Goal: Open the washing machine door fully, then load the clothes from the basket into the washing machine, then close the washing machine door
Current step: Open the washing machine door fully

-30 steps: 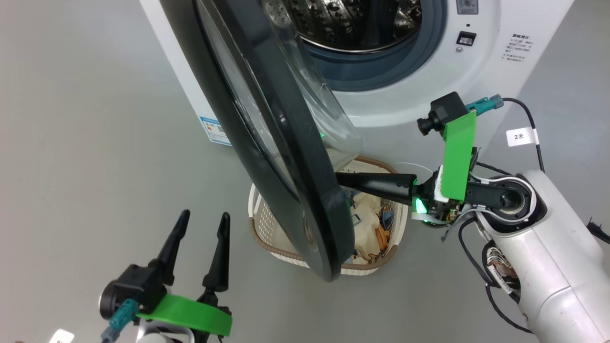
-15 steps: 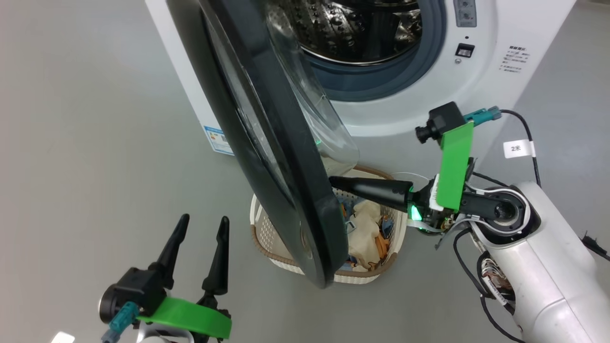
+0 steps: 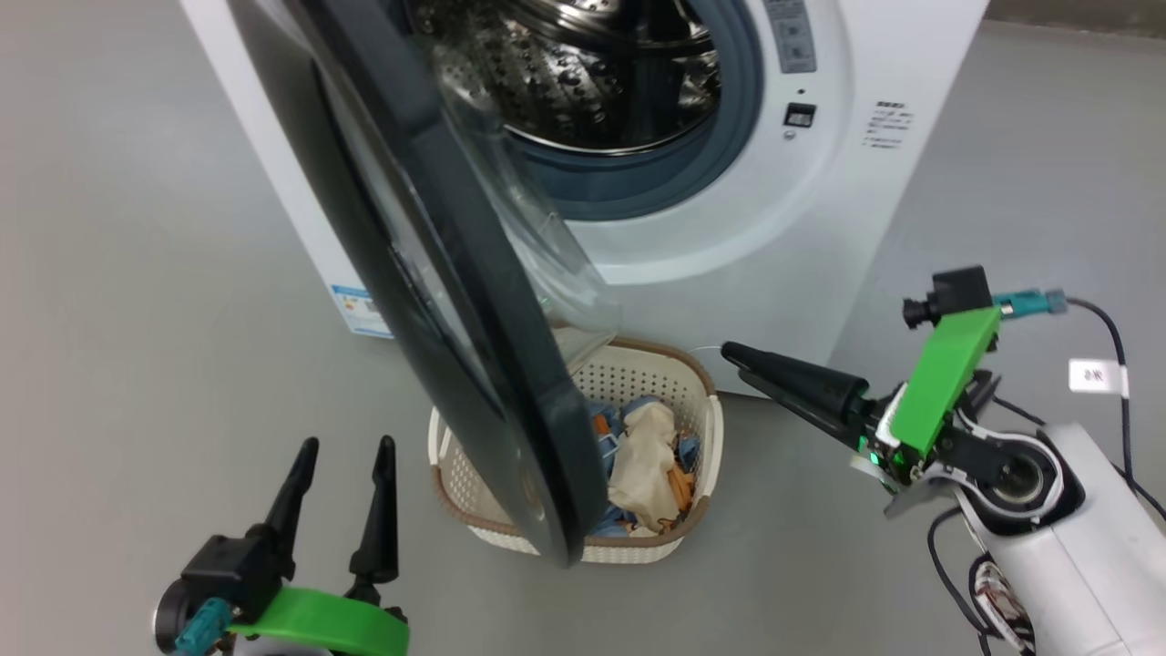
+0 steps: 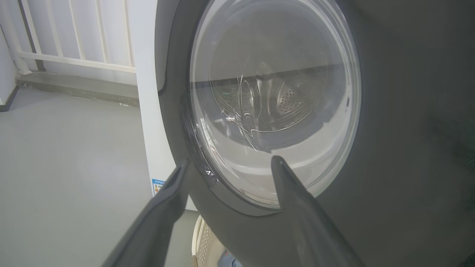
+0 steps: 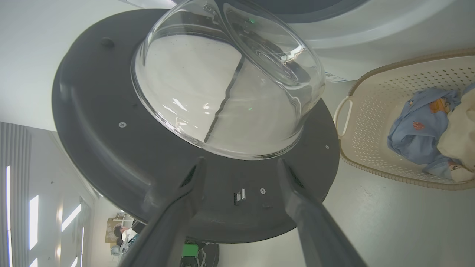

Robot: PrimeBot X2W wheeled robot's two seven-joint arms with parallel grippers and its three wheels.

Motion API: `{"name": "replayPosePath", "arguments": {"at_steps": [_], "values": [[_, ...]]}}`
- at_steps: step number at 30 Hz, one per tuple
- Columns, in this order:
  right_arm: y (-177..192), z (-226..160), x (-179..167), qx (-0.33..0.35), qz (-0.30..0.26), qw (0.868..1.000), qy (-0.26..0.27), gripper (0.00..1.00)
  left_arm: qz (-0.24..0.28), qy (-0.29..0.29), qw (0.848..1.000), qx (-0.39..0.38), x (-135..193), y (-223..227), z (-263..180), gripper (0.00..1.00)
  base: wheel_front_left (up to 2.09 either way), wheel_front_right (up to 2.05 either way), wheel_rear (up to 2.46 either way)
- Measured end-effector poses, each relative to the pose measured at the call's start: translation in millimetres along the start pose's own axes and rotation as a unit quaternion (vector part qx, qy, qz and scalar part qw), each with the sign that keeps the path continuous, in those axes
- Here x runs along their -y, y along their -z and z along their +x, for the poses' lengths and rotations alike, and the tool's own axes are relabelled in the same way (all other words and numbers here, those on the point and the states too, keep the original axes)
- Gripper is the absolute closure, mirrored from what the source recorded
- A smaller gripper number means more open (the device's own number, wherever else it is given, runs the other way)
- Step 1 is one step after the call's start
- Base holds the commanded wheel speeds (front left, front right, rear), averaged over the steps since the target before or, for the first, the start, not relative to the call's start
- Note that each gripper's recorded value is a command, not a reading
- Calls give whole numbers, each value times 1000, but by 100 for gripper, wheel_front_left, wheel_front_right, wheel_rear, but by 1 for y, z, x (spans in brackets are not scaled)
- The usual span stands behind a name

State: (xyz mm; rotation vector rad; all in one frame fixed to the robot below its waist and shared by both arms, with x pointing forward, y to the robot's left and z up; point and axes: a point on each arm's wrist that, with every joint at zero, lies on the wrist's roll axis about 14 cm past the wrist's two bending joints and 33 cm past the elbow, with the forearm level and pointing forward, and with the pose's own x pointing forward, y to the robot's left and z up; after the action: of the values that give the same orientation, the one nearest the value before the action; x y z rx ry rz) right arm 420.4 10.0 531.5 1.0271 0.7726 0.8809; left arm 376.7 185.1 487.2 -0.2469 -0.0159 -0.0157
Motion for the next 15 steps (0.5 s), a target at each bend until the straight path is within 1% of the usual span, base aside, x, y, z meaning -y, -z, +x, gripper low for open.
{"name": "replayPosePath", "arguments": {"at_steps": [4,7,11,15], "values": [[-5,-21,17,46,-9,998,35,0,3,0,1000,3,0,-2,2,0,0,0,0],[-5,-40,31,79,-17,995,65,0,1,-2,1000,-1,-1,2,-1,0,0,0,0],[-6,-65,47,124,-20,987,98,0,0,5,1000,-3,4,3,-2,0,0,0,0],[-7,-86,61,158,-43,977,133,0,-1,13,1000,1,9,1,2,0,0,0,0]]}}
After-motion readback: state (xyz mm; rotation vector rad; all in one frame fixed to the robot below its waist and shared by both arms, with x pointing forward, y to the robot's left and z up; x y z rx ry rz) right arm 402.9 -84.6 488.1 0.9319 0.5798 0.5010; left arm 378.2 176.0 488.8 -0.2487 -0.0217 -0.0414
